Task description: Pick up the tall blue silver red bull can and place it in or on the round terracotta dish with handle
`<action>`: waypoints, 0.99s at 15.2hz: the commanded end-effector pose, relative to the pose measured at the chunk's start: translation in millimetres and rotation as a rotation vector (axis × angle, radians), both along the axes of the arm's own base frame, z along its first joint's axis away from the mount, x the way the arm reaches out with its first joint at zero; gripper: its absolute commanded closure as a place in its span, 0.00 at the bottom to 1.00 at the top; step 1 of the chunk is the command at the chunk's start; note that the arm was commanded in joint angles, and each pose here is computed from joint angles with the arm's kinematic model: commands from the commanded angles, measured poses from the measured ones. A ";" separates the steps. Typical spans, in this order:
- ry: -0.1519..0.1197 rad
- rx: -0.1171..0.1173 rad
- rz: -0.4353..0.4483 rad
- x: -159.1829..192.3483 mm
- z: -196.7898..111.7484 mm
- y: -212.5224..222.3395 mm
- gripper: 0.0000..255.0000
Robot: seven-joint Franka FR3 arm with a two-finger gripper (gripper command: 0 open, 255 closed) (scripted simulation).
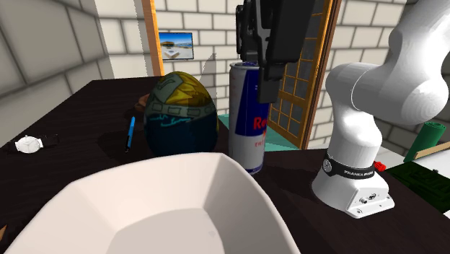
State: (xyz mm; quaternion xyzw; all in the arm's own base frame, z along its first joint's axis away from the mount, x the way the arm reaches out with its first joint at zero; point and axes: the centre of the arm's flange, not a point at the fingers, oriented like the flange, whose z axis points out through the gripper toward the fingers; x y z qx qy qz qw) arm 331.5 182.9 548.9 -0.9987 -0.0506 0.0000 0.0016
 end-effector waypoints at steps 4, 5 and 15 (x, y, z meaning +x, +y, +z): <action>0.000 0.000 0.000 0.1 25.9 0.0 1.00; 0.000 0.000 0.000 0.1 31.2 0.0 1.00; 0.000 0.000 0.000 0.1 84.0 0.0 1.00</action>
